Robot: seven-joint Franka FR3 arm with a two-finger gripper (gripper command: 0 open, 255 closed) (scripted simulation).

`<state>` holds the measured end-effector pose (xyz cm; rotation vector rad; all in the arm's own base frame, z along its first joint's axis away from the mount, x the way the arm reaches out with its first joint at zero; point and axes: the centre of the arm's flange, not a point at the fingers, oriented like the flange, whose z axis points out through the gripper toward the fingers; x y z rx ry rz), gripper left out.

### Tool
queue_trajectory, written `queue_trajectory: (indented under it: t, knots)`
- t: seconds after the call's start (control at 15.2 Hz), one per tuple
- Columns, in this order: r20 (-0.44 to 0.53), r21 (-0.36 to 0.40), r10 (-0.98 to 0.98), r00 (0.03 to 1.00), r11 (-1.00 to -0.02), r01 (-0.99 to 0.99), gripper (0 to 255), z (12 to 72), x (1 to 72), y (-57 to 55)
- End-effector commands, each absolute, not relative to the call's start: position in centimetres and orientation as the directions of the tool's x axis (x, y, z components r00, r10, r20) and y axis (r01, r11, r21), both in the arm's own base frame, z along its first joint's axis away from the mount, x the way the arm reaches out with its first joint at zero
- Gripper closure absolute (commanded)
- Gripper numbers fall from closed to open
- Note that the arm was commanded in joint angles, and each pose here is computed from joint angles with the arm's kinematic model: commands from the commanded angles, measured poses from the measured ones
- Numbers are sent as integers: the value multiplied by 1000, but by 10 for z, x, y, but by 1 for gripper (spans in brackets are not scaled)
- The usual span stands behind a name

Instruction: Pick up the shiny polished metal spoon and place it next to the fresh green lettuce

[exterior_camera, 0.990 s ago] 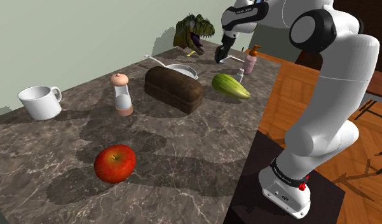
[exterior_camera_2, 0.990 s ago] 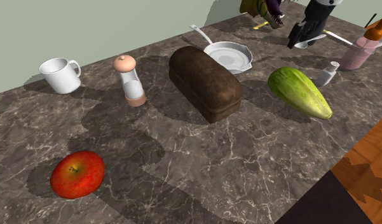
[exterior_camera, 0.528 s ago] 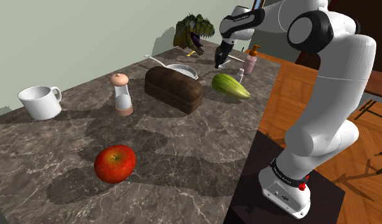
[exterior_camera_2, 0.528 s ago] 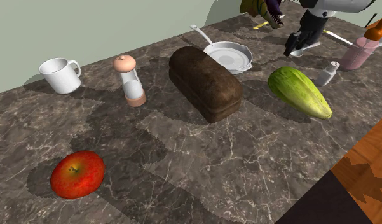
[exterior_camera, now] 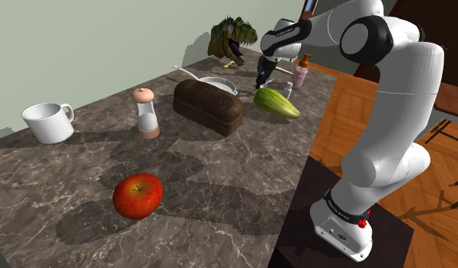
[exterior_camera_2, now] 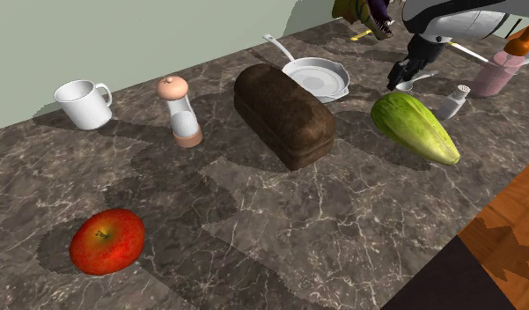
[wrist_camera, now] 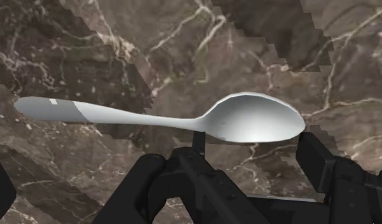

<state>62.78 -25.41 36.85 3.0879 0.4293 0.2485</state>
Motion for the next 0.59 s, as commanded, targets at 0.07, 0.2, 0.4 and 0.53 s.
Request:
queue_trajectory:
  t: [0.07, 0.2, 0.4, 0.53]
  knots:
    - [155, 36, 272, 950, -962, 270, 255, 354, 627, -255]
    - [155, 36, 272, 950, -962, 270, 255, 345, 627, -255]
    - [155, 36, 272, 950, -962, 270, 255, 345, 627, -255]
    - [155, 36, 272, 950, -962, 270, 255, 345, 627, -255]
